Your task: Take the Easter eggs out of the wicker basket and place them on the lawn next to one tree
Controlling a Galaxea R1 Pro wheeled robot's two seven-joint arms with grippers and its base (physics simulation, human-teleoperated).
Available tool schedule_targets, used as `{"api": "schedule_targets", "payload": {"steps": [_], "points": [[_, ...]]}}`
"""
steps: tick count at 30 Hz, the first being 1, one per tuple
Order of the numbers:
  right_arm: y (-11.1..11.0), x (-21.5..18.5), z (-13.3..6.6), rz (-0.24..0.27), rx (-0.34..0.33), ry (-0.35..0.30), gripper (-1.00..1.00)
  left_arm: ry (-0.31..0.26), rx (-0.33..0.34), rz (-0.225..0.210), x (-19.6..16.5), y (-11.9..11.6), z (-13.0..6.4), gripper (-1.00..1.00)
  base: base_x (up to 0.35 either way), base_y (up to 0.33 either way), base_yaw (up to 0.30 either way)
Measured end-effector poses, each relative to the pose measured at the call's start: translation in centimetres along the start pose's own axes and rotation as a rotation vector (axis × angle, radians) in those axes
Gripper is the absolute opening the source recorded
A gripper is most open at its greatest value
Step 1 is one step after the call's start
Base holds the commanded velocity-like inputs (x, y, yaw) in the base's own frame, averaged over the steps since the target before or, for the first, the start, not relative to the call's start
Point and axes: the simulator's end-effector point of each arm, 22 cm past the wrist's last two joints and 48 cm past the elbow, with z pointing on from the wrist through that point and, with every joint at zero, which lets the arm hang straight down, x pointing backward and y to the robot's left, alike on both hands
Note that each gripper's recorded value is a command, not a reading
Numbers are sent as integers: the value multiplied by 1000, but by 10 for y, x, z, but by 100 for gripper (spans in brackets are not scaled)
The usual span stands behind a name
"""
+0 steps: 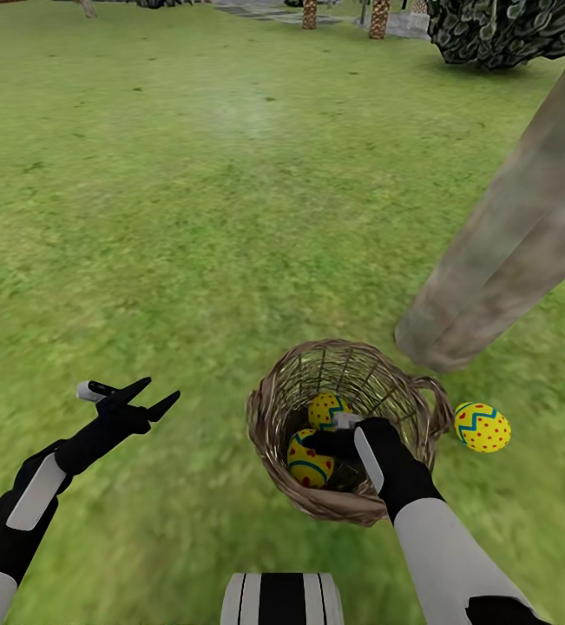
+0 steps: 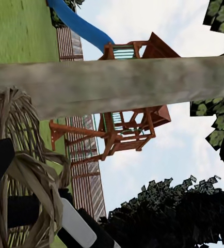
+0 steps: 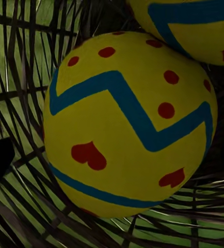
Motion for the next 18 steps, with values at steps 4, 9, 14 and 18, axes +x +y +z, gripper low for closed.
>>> {"api": "schedule_targets", "payload": {"steps": [4,9,14,18], "points": [[-2,3,4,2,1,6,100,0,-6,-7,1,5,-1,100,0,0,0],[-8,7,14,6,8,10,100,-3,-18,-22,2,16,-4,100,0,0,0],[-13,15,23,12,12,26,100,-6,-31,-38,3,28,-7,100,0,0,0],[-15,21,30,19,11,41,100,-8,-41,-52,4,37,-10,100,0,0,0]]}}
